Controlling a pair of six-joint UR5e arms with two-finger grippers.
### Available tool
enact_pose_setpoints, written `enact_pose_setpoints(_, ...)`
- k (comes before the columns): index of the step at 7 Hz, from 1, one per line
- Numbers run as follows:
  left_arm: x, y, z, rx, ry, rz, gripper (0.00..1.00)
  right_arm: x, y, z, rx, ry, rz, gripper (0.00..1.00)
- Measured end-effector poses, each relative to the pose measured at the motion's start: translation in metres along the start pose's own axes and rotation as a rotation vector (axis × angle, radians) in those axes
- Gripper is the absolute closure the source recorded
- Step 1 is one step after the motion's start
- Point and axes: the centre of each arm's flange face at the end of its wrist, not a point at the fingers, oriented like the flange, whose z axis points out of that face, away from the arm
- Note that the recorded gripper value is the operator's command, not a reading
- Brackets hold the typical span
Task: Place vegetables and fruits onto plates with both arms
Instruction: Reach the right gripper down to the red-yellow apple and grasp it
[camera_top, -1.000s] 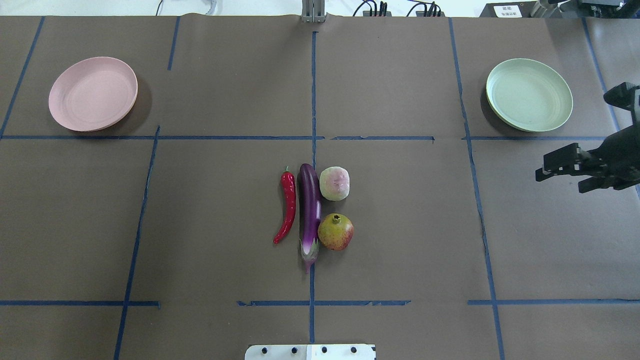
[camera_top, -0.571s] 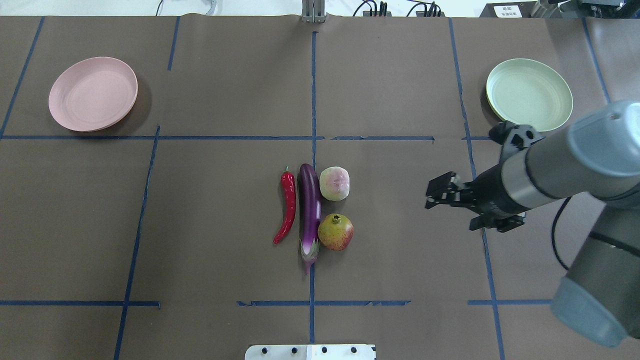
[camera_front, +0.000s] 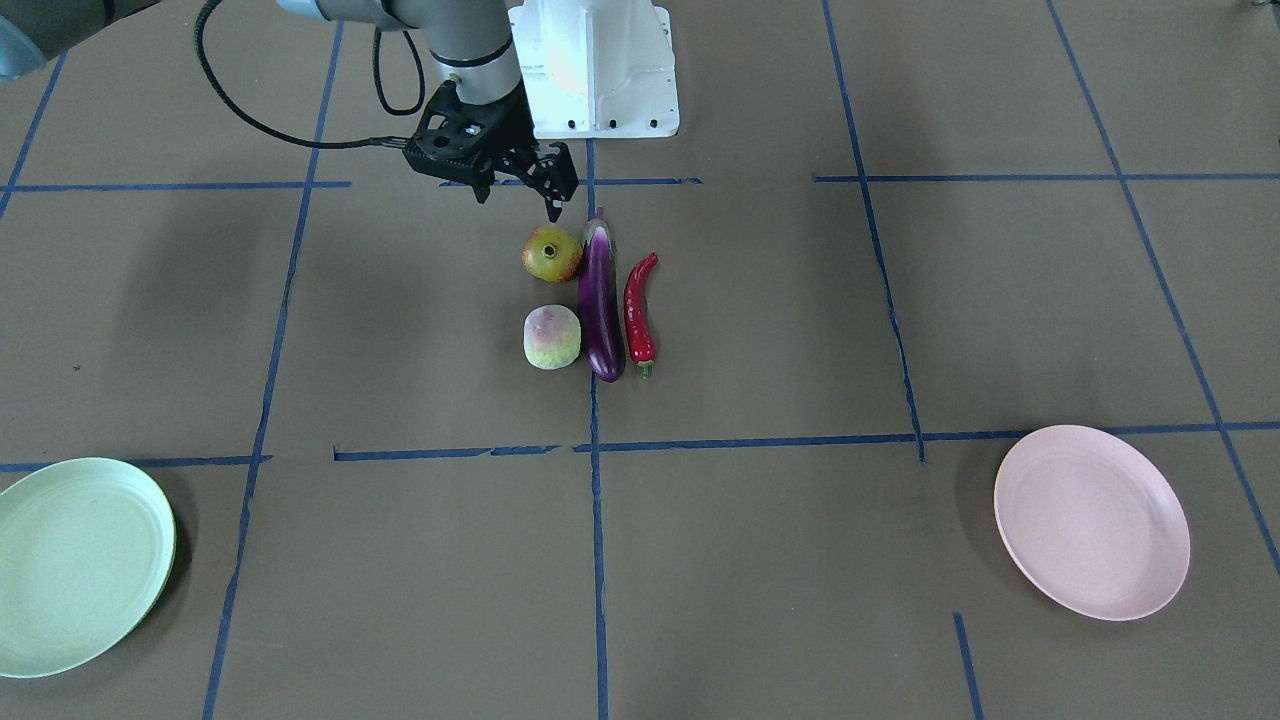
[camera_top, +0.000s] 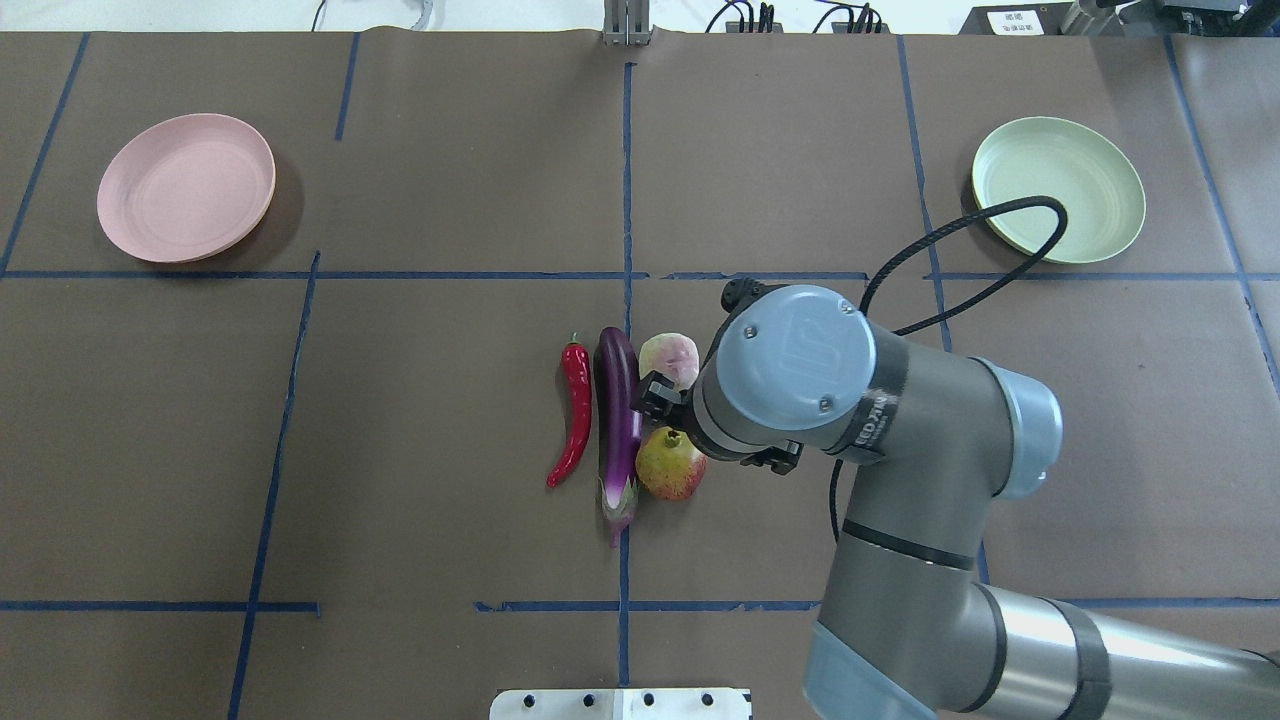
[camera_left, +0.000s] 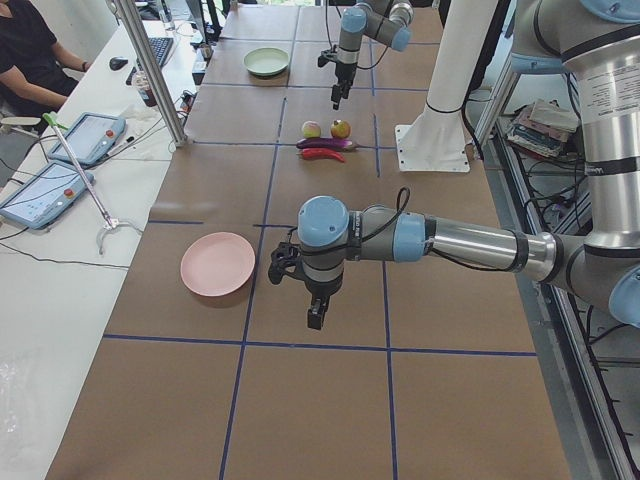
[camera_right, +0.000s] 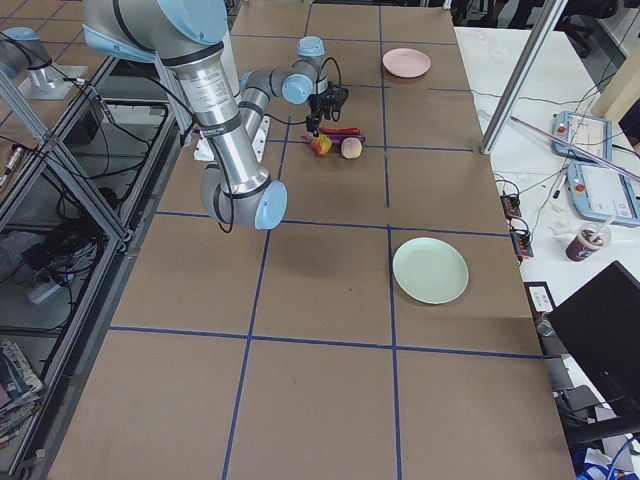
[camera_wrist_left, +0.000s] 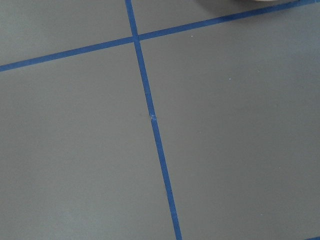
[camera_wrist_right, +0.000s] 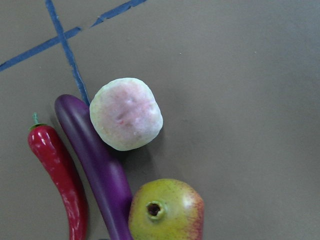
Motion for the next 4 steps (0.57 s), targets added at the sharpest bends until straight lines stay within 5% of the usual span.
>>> enact_pose_setpoints(4, -0.001, 0.008, 0.004, 0.002, 0.016, 0.0, 0.0, -0.029, 0.018, 0.059, 0.047, 0.109, -0.018, 0.01)
